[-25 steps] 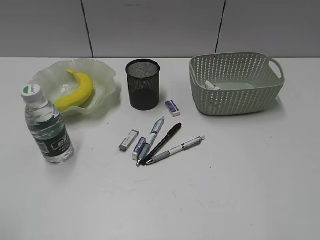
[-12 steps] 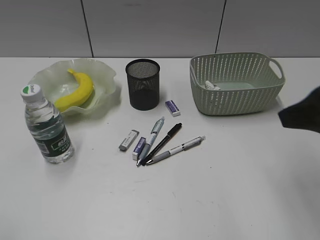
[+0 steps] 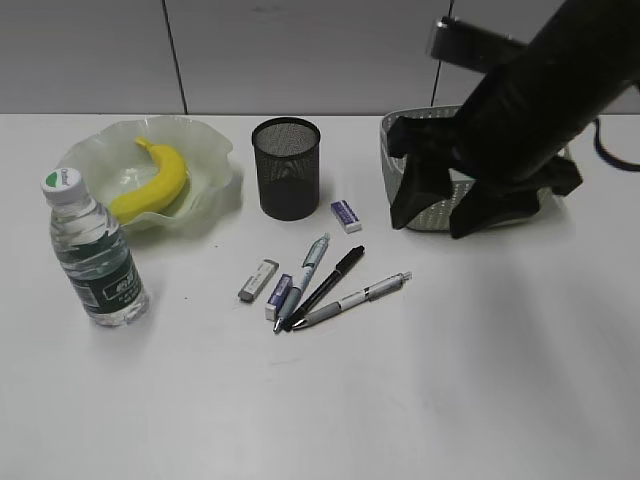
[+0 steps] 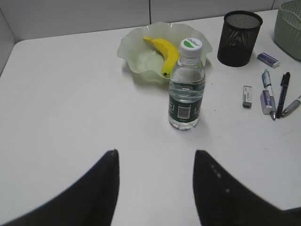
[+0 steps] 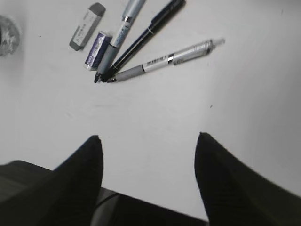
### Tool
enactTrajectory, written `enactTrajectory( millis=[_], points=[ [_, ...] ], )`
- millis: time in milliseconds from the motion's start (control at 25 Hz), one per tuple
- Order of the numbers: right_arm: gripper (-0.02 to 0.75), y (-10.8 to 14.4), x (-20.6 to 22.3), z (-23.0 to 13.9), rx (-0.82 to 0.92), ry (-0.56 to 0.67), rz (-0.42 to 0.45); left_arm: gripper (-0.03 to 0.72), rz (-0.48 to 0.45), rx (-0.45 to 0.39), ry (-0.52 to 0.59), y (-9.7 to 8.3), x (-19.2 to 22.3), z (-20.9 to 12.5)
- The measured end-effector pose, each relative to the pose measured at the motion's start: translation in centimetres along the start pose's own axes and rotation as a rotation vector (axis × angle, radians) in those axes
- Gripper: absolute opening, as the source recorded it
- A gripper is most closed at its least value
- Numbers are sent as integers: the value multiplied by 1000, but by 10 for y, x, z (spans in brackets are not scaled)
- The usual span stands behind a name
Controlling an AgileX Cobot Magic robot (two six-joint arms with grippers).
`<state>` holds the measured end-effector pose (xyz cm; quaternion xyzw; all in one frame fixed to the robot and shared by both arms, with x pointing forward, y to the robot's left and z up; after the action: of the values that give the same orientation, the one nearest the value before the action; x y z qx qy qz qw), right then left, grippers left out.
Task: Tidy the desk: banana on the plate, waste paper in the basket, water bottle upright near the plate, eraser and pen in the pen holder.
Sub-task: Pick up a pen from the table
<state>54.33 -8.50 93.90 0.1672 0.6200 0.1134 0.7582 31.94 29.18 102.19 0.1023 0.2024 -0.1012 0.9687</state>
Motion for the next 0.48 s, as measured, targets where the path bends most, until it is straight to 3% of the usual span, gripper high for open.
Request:
enactTrajectory(
  millis=[160,480],
  points=[
    [486,-1,37,-9,309,136,-73,379,0,0,0,0,0,0],
    [486,-6,98,2,727,198,-164,379,0,0,0,0,0,0]
  ],
)
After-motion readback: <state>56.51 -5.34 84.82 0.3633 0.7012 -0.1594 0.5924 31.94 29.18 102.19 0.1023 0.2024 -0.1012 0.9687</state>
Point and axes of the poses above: a point on each arm's last joint axis where the gripper is mounted, x pointing out along that axis toward the gripper, y along the wrist's bending axis when the last joint is at zero, z = x × y, the point moved 10 cm from there along x, pointing out along that axis toward the gripper, and after that the axes turned 10 degrees about x, right-handed, at the moved point
